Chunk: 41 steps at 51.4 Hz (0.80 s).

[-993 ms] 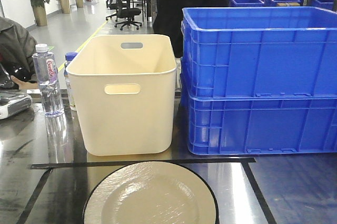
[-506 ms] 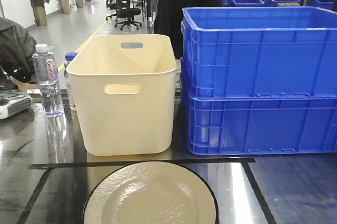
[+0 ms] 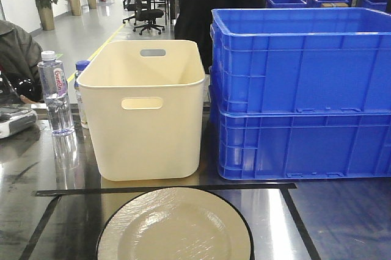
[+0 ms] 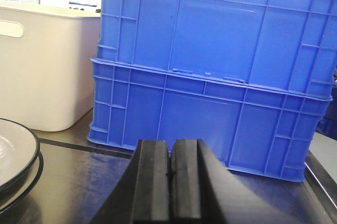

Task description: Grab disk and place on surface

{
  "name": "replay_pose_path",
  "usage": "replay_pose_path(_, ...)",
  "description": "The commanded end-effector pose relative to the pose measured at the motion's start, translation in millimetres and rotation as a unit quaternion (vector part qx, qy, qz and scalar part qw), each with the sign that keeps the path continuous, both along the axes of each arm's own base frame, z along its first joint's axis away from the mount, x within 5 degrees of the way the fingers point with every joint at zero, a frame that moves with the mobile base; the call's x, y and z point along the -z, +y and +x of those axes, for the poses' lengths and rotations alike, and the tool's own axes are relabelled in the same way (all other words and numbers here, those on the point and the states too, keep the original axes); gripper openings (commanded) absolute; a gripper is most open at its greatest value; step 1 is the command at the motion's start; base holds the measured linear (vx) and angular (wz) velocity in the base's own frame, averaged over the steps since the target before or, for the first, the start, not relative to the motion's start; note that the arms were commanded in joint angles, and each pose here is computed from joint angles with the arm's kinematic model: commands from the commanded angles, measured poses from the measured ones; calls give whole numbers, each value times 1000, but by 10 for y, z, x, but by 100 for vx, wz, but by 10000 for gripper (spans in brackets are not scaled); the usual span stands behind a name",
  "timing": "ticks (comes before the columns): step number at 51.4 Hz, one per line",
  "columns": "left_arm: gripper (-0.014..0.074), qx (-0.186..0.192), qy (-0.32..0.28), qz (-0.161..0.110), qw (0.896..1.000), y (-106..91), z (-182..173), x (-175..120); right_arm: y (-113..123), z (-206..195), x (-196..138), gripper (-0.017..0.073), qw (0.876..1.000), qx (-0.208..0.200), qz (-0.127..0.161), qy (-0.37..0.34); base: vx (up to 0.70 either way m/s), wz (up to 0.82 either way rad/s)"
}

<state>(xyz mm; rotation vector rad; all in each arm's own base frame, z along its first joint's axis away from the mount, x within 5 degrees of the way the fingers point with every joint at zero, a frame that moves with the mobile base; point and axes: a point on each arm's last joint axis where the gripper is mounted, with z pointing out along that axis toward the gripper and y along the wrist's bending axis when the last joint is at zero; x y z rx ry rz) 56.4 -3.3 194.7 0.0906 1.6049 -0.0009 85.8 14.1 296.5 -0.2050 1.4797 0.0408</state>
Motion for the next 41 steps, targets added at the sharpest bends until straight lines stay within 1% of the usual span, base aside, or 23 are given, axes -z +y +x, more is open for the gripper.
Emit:
replay_pose_path(1, -8, 0, -41, -7, 999, 1, -4, -38, -16, -11, -170, -9, 999, 8, 8, -53, 0, 0)
replay_pose_path(23, -8, 0, -41, -7, 999, 1, -4, -38, -16, -11, -170, -9, 999, 8, 8, -53, 0, 0)
replay_pose_path(27, -8, 0, -41, -7, 999, 1, -4, -38, -14, -6, -138, -9, 999, 7, 7, -44, 0, 0)
replay_pose_path(31, -8, 0, -41, -7, 999, 1, -4, -38, -11, 3, -5, -9, 1000, 7, 1, -27, 0, 0)
replay_pose_path(37, -8, 0, -41, -7, 999, 1, -4, -38, -15, -62, 363, -9, 1000, 2, 11, 3, 0, 0)
replay_pose_path(41, -8, 0, -41, -7, 999, 1, -4, -38, -24, -149, 598, -9, 1000, -1, 9, 3, 0, 0)
